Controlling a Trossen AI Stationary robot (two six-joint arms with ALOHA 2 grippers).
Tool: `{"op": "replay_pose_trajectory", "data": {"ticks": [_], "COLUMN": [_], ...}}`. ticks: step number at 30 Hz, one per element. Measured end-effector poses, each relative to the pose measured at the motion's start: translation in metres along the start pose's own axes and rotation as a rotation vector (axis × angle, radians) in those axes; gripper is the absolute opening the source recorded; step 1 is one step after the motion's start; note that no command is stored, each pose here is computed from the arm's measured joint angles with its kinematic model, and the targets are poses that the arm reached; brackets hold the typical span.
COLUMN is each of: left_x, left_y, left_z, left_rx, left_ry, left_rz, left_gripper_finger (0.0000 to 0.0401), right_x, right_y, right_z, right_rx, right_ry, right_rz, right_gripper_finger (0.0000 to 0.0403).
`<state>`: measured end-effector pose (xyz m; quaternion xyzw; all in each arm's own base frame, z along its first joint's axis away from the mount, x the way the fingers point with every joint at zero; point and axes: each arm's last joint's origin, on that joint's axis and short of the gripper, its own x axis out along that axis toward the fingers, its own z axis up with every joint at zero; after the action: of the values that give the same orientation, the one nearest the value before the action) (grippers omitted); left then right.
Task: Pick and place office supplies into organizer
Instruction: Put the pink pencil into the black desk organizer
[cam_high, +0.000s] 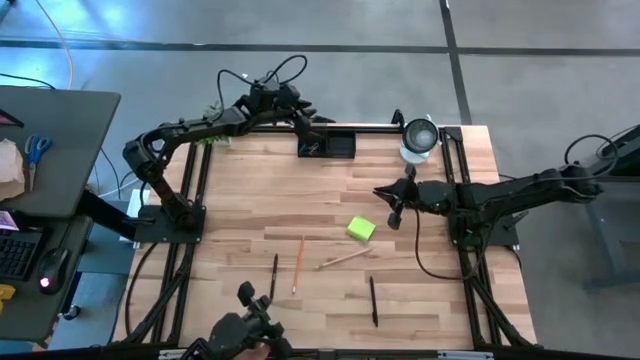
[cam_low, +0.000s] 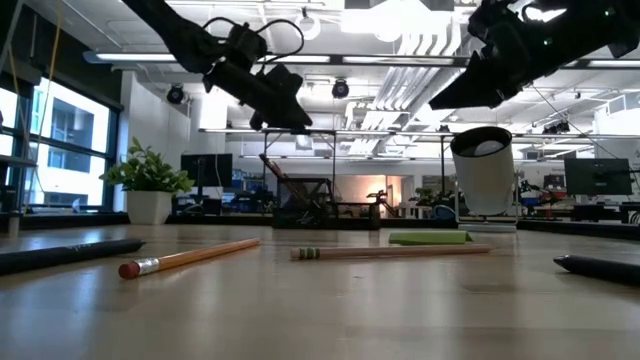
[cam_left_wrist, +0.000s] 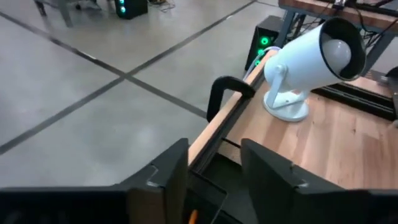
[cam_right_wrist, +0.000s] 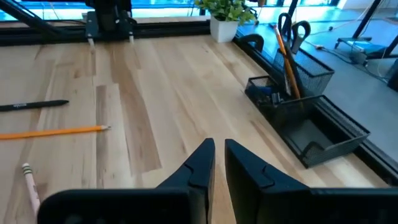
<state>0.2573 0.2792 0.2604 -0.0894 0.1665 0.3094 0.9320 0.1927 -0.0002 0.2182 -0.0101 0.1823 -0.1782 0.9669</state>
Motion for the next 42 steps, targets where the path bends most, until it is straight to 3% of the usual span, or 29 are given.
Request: {"op": "replay_pose_trajectory", "data": {"ticks": [3,6,10,14,18,21,25,30,33,36,42], "left_x": [-0.004,-0.016,-0.042,-0.071,-0.091,-0.101,-0.106,-0.115,-0.126,-0.141,-0.169], "left_y": [-0.001,-0.011,-0.043,-0.092,-0.145,-0.184,-0.218,-0.230,-0.230,-0.232,-0.242], "left_z": [0.007,0.027,0.046,0.050,0.041,0.027,-0.008,-0.059,-0.094,-0.115,-0.152], "left_rx": [-0.046,-0.108,-0.137,-0.037,0.090,0.193,0.266,0.220,0.176,0.123,0.082], "left_ry": [-0.010,-0.069,-0.099,-0.043,0.031,0.068,0.075,-0.047,-0.054,-0.064,-0.029], "left_rz": [-0.026,-0.130,-0.286,-0.371,-0.439,-0.471,-0.532,-0.544,-0.580,-0.620,-0.609], "left_gripper_finger": [0.0164,0.0173,0.0164,0.0140,0.0114,0.0097,0.0071,0.0029,0.0006,0.0007,0.0011], "right_x": [0.004,0.012,0.027,0.045,0.060,0.065,0.067,0.077,0.088,0.099,0.129], "right_y": [0.003,0.006,0.012,0.025,0.048,0.066,0.088,0.116,0.138,0.158,0.175], "right_z": [-0.004,-0.010,-0.021,-0.030,-0.036,-0.041,-0.051,-0.048,-0.035,-0.027,-0.034], "right_rx": [-0.007,-0.022,-0.005,0.032,0.039,0.021,0.003,-0.073,-0.132,-0.239,-0.370], "right_ry": [0.025,0.069,0.128,0.143,0.080,0.033,0.030,0.103,0.073,0.072,0.228], "right_rz": [0.004,0.002,0.015,0.113,0.310,0.434,0.511,0.498,0.524,0.547,0.536], "right_gripper_finger": [0.0030,0.0030,0.0031,0.0034,0.0037,0.0036,0.0035,0.0036,0.0030,0.0025,0.0019]}}
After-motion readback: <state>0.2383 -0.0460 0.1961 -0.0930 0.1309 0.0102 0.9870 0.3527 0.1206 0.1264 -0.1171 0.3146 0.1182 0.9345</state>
